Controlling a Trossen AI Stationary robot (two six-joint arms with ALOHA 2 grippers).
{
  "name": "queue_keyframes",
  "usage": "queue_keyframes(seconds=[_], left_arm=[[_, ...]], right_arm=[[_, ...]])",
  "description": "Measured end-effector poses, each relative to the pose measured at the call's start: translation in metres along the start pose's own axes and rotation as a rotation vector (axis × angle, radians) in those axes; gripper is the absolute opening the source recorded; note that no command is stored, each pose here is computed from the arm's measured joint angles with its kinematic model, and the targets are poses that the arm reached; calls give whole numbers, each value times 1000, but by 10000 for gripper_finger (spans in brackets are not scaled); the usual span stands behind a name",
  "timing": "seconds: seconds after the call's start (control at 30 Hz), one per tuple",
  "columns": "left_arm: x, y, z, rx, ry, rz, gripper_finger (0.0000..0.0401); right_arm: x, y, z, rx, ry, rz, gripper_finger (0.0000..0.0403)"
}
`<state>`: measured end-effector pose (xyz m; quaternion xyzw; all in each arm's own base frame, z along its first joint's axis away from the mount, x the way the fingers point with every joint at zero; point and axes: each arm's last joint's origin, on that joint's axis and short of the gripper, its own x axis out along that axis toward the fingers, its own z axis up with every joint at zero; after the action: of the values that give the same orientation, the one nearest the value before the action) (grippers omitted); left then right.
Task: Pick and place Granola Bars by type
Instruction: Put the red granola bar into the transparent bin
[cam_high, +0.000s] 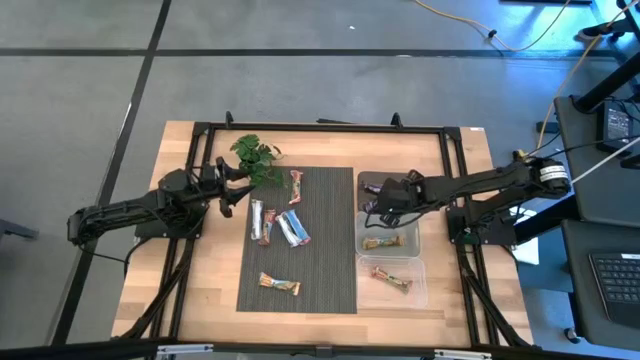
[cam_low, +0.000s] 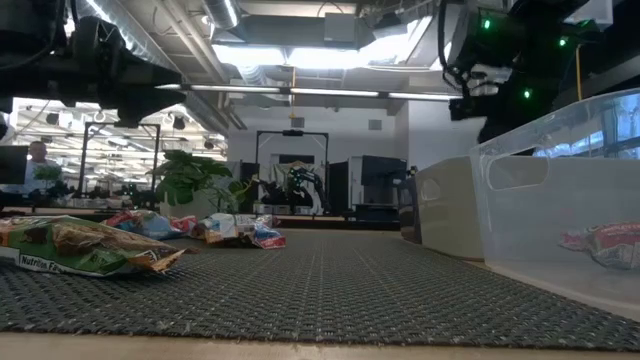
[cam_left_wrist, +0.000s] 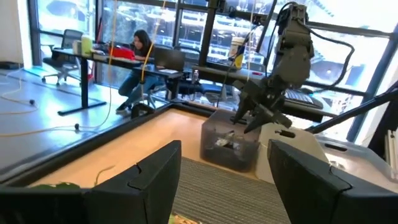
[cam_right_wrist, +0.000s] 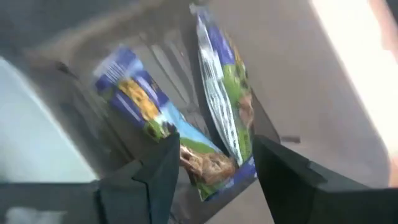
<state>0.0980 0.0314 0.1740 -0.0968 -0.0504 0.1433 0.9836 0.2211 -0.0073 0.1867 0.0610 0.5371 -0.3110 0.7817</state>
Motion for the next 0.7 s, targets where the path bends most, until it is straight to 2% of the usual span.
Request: queue_keyframes(seconds=[0.1,0.23,0.33,0.5,0.6,0.7], left_arm=[[0,0,0,-14,4,-1,232],[1,-1,-2,6,27,-40,230],[3,0,-4,-29,55,-21,232],[10,0,-11,-37,152,60,229],[19,-5,-4,-54,201,99,226],[35,-12,5,-11,275,137,226]], right_arm=[[-20,-4,11,-34,-119,102,204],[-56,-18,20,-106,-249,327,204],[-77,-28,21,-121,-395,421,204],[-88,-33,28,-197,-604,423,204],[-88,-35,34,-193,-660,410,204],[-84,-37,40,-190,-669,385,204]])
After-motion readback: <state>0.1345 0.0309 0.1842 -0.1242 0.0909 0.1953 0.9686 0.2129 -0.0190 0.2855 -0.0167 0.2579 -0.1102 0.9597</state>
